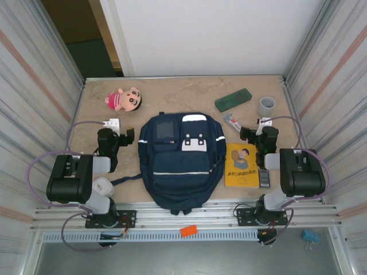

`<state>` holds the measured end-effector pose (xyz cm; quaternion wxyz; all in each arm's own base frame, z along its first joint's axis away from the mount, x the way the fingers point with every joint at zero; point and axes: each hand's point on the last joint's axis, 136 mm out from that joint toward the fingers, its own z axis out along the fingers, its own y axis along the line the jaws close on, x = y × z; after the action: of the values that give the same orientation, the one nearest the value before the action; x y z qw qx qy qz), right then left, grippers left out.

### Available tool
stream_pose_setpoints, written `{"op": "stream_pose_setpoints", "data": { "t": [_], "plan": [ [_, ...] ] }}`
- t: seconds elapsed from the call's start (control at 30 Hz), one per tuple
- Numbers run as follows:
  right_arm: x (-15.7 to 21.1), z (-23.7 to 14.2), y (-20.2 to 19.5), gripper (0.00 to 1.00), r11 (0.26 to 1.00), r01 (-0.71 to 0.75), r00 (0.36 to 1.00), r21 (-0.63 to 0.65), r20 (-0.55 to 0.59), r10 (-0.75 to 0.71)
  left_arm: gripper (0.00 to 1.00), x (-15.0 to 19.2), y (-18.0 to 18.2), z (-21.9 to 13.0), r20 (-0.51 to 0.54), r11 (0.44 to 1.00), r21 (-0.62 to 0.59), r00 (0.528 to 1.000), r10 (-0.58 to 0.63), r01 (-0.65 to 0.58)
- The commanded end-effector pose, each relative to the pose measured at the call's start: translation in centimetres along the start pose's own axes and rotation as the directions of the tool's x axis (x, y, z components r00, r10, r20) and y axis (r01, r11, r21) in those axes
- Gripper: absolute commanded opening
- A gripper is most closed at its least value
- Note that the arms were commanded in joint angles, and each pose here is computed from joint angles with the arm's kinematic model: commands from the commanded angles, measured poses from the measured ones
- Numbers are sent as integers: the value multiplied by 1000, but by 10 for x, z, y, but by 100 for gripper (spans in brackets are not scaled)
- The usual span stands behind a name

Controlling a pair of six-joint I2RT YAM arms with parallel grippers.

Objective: Pack books, pencil case, and school supplies into a backpack

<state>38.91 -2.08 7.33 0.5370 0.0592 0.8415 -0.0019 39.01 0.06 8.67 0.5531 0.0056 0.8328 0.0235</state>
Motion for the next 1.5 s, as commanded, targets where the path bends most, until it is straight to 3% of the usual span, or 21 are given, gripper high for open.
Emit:
{"op": "stream_pose_setpoints", "data": {
  "t": [0.0,0.2,0.27,0.43,0.6,0.77,0.9,1.1,1.27,1.47],
  "plan": [
    [-19,-4,-12,99,996,-60,998,59,29,59,99,-8,-2,0,23,1000,-1,999,25,-25],
    [-44,-30,-16,99,993,-85,995,79,66,80,97,-32,-13,-22,29,995,-33,995,94,-93],
    [-62,-41,-12,99,985,-161,987,55,34,159,94,-44,-18,-35,-1,999,-6,999,38,-38],
    [-99,-72,28,99,959,-251,967,-134,-91,240,82,-69,-49,-73,-44,981,136,990,-136,141],
    [-97,-100,74,99,878,-325,940,-350,-218,262,77,-62,-92,-103,-124,951,216,972,-200,223],
    [-63,-114,109,87,843,-362,902,-398,-378,209,71,-23,-140,-117,-269,913,289,940,-210,287],
    [-18,-124,143,77,852,-300,868,-429,-494,57,69,17,-165,-115,-361,913,284,915,-180,292],
    [62,-123,162,69,845,-407,734,-347,-675,76,64,64,-188,-103,-475,910,276,867,-150,309],
    [101,-120,185,66,838,-435,671,-328,-739,59,60,86,-207,-92,-514,902,281,845,-148,329],
    [115,-108,218,58,828,-435,638,-353,-770,7,53,99,-226,-75,-546,891,265,819,-177,369]
  ]
}}
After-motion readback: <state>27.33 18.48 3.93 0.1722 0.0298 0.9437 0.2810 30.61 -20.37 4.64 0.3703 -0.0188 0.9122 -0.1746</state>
